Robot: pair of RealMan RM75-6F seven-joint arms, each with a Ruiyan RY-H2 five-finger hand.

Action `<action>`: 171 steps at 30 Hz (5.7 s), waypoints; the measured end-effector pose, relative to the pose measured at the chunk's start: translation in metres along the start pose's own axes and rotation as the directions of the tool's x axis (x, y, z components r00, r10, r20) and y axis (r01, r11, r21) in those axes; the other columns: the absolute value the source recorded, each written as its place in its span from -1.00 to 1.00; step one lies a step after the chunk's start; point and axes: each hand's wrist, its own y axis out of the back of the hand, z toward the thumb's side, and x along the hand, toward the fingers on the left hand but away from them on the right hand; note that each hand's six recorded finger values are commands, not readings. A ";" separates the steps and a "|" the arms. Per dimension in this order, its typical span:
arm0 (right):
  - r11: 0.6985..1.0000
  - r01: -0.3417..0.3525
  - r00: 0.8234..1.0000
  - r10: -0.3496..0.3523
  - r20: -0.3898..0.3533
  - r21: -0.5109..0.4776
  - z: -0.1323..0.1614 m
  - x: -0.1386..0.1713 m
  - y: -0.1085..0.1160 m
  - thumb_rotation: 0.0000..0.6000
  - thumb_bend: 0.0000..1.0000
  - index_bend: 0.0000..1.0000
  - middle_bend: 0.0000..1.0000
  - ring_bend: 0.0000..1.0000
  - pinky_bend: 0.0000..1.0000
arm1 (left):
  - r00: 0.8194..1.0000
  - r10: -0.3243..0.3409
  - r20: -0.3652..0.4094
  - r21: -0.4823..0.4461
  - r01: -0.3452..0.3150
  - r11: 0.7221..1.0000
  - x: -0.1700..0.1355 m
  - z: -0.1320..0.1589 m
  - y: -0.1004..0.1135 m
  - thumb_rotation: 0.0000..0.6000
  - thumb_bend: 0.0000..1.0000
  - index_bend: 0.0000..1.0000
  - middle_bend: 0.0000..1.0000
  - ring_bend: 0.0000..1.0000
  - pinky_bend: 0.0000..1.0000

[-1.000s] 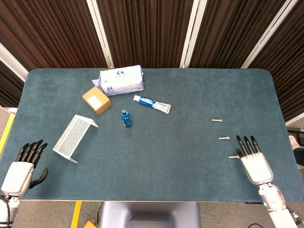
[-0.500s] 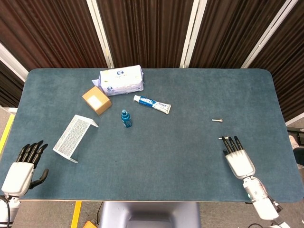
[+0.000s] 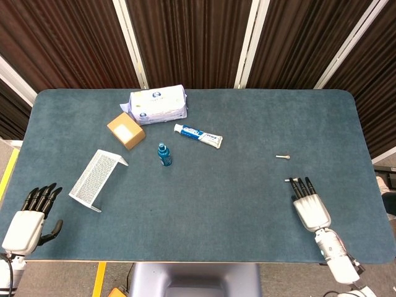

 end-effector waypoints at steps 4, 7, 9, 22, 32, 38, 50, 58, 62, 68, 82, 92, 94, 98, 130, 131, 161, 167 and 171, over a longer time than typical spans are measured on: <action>1.000 -0.016 1.000 0.016 0.012 0.006 -0.002 -0.004 -0.005 1.00 -0.13 0.09 -1.00 -1.00 -1.00 | 1.000 -0.005 -0.002 0.002 0.005 1.000 0.000 0.000 -0.001 1.00 -0.13 -1.00 -1.00 -1.00 -0.93; 1.000 -0.024 1.000 0.024 0.016 0.002 -0.003 -0.006 -0.006 1.00 -0.13 0.10 -1.00 -1.00 -1.00 | 1.000 -0.007 -0.003 0.001 0.007 1.000 0.000 -0.001 -0.001 1.00 -0.13 -1.00 -1.00 -1.00 -0.93; 1.000 -0.023 1.000 0.023 0.017 -0.004 -0.003 -0.006 -0.006 1.00 -0.13 0.11 -1.00 -1.00 -1.00 | 1.000 -0.005 -0.002 0.002 0.005 1.000 0.000 0.000 0.000 1.00 -0.13 -1.00 -1.00 -1.00 -0.93; 1.000 -0.018 1.000 0.018 0.006 -0.023 0.002 -0.009 -0.003 1.00 -0.13 0.17 -1.00 -1.00 -1.00 | 1.000 -0.013 -0.004 0.003 0.013 1.000 0.001 -0.001 -0.001 1.00 -0.13 -1.00 -1.00 -1.00 -0.93; 1.000 -0.011 1.000 0.011 0.006 -0.025 0.004 -0.013 -0.001 1.00 -0.13 0.22 -1.00 -1.00 -1.00 | 1.000 -0.014 -0.001 0.003 0.014 1.000 0.001 -0.001 -0.001 1.00 -0.13 -1.00 -1.00 -1.00 -0.93; 1.000 -0.020 1.000 0.021 0.012 -0.019 0.004 -0.014 -0.003 1.00 -0.13 0.22 -1.00 -1.00 -1.00 | 1.000 -0.013 -0.002 0.003 0.013 1.000 0.002 -0.001 -0.001 1.00 -0.13 -1.00 -1.00 -1.00 -0.93; 0.999 -0.032 0.999 0.032 0.012 -0.022 0.005 -0.015 -0.005 1.00 -0.09 0.28 -1.00 -1.00 -1.00 | 1.000 -0.012 -0.007 0.008 0.012 1.000 0.002 -0.002 -0.001 1.00 -0.09 -1.00 -1.00 -1.00 -0.93; 0.999 -0.020 1.000 0.021 0.019 -0.039 0.003 -0.014 -0.001 1.00 -0.07 0.36 -1.00 -1.00 -0.98 | 1.000 -0.013 -0.006 0.009 0.013 1.000 0.002 -0.002 -0.001 1.00 -0.09 -1.00 -1.00 -1.00 -0.93; 0.998 -0.005 1.000 0.006 0.025 -0.065 0.001 -0.013 0.003 1.00 -0.07 0.36 -0.99 -1.00 -0.97 | 1.000 -0.014 -0.006 0.009 0.014 1.000 0.002 -0.002 -0.001 1.00 -0.09 -1.00 -1.00 -1.00 -0.93; 0.988 0.001 0.999 0.005 0.040 -0.155 -0.005 -0.011 0.007 1.00 -0.07 0.38 -0.98 -1.00 -0.93 | 1.000 -0.013 -0.006 0.011 0.013 1.000 0.001 -0.001 -0.001 1.00 -0.09 -1.00 -1.00 -1.00 -0.93; 0.905 0.009 0.996 0.032 0.088 -0.426 -0.024 -0.008 0.006 1.00 -0.07 0.39 -0.95 -1.00 -0.85 | 1.000 -0.019 -0.007 0.013 0.019 1.000 0.002 -0.001 -0.003 1.00 -0.09 -1.00 -1.00 -1.00 -0.93; 0.901 0.019 0.993 0.033 0.112 -0.434 -0.033 -0.002 0.000 1.00 -0.07 0.37 -0.94 -1.00 -0.83 | 1.000 -0.026 -0.003 0.012 0.026 1.000 0.002 0.000 -0.003 1.00 -0.09 -1.00 -1.00 -1.00 -0.93; 0.896 0.024 0.992 0.032 0.118 -0.442 -0.035 0.000 0.000 1.00 -0.07 0.36 -0.94 -1.00 -0.83 | 1.000 -0.025 -0.003 0.013 0.025 1.000 0.002 0.000 -0.003 1.00 -0.09 -1.00 -1.00 -1.00 -0.93; 0.894 0.044 0.990 0.019 0.137 -0.446 -0.041 0.003 0.001 1.00 -0.07 0.36 -0.94 -1.00 -0.83 | 1.000 -0.021 -0.004 0.017 0.021 1.000 0.001 0.000 -0.002 1.00 -0.09 -1.00 -1.00 -1.00 -0.93; 0.869 0.043 0.981 0.057 0.187 -0.494 -0.060 0.017 -0.014 1.00 -0.07 0.04 -0.94 -1.00 -0.83 | 1.000 -0.021 -0.005 0.021 0.021 1.000 0.000 0.001 -0.003 1.00 -0.09 -1.00 -1.00 -1.00 -0.93; 0.868 0.043 0.981 0.058 0.187 -0.494 -0.060 0.017 -0.014 1.00 -0.07 0.01 -0.94 -1.00 -0.83 | 1.000 -0.022 -0.005 0.021 0.022 1.000 0.000 0.001 -0.003 1.00 -0.09 -1.00 -1.00 -1.00 -0.93; 0.991 0.115 0.992 -0.111 0.068 -0.073 -0.027 -0.062 0.073 1.00 -0.07 0.07 -0.94 -1.00 -0.83 | 0.999 -0.035 -0.004 0.013 0.035 0.999 0.002 0.000 -0.004 1.00 -0.09 -1.00 -1.00 -1.00 -0.93; 0.996 0.077 0.997 -0.077 0.011 0.053 0.002 -0.084 0.070 1.00 -0.07 0.11 -0.94 -1.00 -0.83 | 0.999 -0.044 -0.006 0.013 0.044 0.999 0.003 -0.002 -0.006 1.00 -0.09 -1.00 -1.00 -1.00 -0.93; 0.993 0.048 0.999 -0.048 0.001 0.104 0.006 -0.086 0.058 1.00 -0.07 0.12 -0.94 -1.00 -0.83 | 0.999 -0.047 -0.007 0.013 0.047 0.999 0.003 -0.002 -0.006 1.00 -0.09 -1.00 -1.00 -1.00 -0.93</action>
